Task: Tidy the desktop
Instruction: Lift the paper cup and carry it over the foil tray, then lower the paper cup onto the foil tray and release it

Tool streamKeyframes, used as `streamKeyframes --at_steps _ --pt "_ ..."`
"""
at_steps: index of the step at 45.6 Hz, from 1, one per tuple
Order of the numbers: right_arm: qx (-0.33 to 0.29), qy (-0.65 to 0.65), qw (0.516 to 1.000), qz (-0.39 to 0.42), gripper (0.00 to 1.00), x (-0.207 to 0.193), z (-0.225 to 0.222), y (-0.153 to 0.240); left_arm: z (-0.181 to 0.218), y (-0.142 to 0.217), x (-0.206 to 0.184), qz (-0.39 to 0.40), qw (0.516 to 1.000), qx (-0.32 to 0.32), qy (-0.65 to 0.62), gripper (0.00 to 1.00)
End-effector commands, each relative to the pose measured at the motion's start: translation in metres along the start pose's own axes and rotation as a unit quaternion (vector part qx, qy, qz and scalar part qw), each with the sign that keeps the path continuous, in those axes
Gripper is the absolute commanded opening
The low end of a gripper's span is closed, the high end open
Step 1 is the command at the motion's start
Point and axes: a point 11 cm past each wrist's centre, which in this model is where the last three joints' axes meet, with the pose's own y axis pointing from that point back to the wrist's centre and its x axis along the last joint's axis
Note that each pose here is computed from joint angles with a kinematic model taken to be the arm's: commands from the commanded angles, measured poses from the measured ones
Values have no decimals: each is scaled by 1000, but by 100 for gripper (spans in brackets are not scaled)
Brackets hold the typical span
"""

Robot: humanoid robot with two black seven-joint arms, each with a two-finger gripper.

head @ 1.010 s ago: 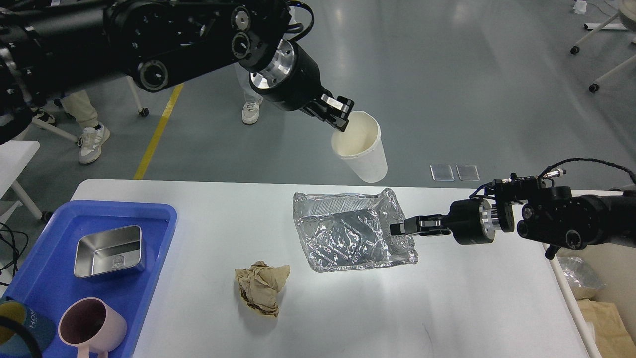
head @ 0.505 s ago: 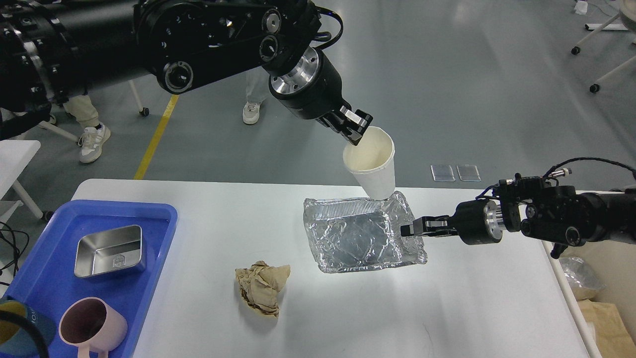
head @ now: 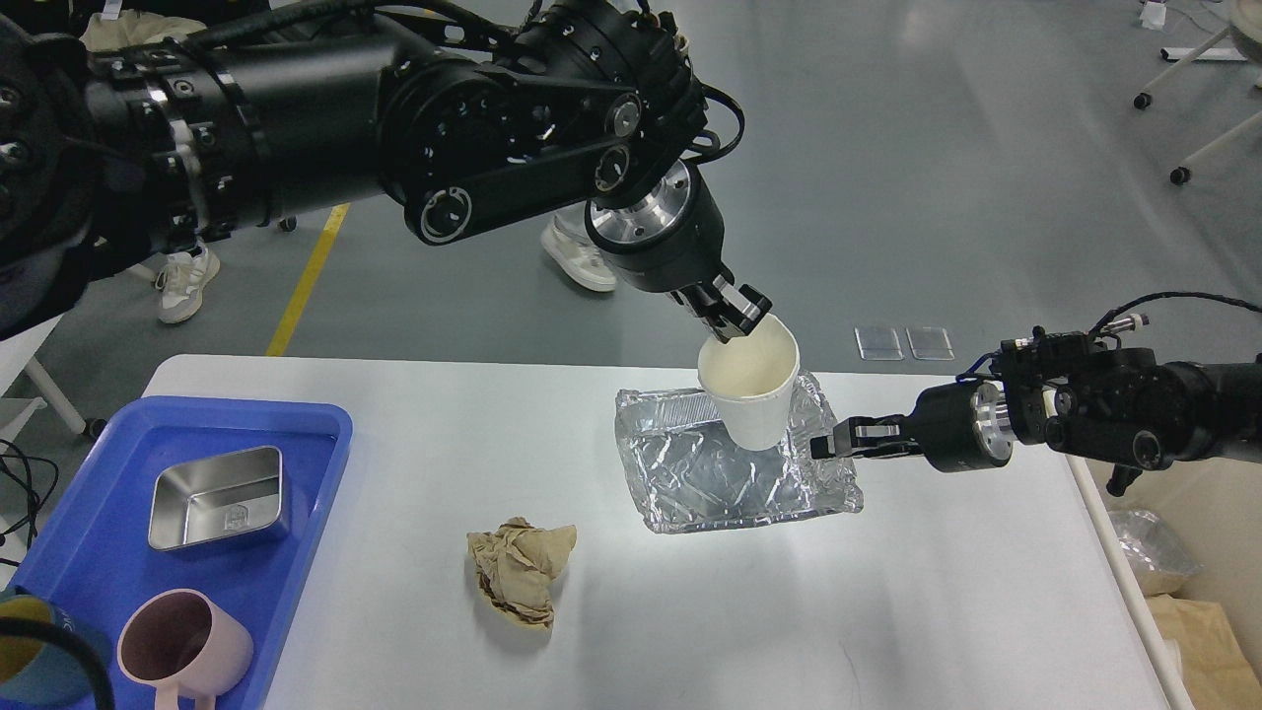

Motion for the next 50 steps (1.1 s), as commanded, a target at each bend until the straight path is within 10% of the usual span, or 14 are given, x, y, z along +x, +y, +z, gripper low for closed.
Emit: streamKeyframes --at_steps 1,50 --pt "2 4 1000 -3 0 4 -5 0 -2 -13 -5 -7 1000 10 -3 0" --pt "7 16 1000 -12 0 7 -17 5 0 -63 -3 27 1000 11 6 15"
